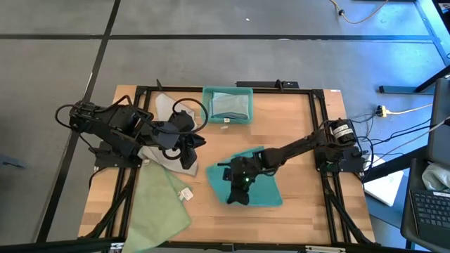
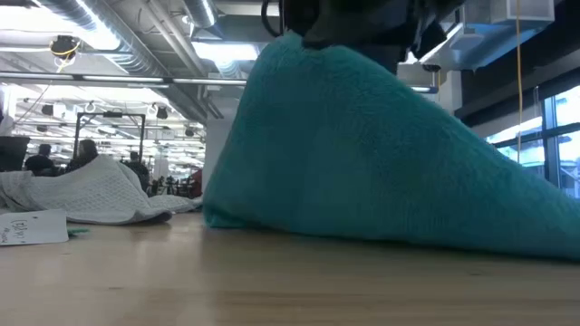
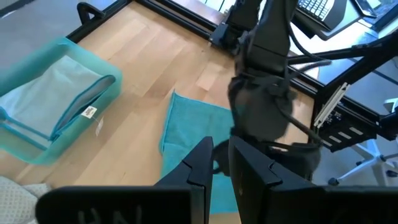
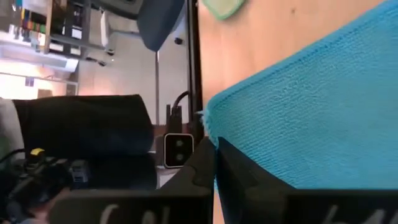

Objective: Fold microfiber towels
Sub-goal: Prepare the blue towel

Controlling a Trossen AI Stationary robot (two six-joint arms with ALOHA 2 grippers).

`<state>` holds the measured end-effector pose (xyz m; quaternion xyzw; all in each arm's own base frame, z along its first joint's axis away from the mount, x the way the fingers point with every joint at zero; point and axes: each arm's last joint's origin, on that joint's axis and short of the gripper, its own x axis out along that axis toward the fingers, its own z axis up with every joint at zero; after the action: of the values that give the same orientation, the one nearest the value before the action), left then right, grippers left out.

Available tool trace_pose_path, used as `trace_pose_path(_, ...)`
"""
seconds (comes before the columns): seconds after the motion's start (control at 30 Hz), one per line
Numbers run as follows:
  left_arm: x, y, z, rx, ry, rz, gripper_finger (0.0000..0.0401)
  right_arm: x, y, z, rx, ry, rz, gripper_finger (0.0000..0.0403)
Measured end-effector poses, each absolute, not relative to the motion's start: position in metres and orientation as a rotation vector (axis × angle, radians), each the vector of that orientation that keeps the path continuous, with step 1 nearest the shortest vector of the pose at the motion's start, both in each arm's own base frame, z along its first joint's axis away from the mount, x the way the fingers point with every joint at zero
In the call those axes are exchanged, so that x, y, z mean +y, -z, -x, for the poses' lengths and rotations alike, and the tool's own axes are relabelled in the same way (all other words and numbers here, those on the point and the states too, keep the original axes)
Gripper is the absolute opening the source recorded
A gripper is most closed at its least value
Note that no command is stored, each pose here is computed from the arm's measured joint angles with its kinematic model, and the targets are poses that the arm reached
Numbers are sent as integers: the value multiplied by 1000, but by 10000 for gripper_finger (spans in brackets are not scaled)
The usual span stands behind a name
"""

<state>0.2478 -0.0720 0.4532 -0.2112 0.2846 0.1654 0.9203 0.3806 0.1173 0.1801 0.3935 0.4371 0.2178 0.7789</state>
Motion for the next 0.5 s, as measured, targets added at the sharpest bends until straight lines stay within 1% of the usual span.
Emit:
trace_pose_path(0.17, -72, -453, -248, 578, -346, 455, 43, 132, -181, -377, 936, -498, -828, 9)
trace_pose_path(0.27, -73, -453, -248, 577, -346, 465, 43, 139, -181, -375, 918, -490, -790, 19)
trace_pose_path(0.37, -77, -454, -247, 575, -337, 484, 43, 144, -182, -374, 905, -507, -780, 48)
trace_pose_path(0.5, -86, -454, -244, 573, -317, 482, 43, 146, -183, -374, 909, -501, -813, 108)
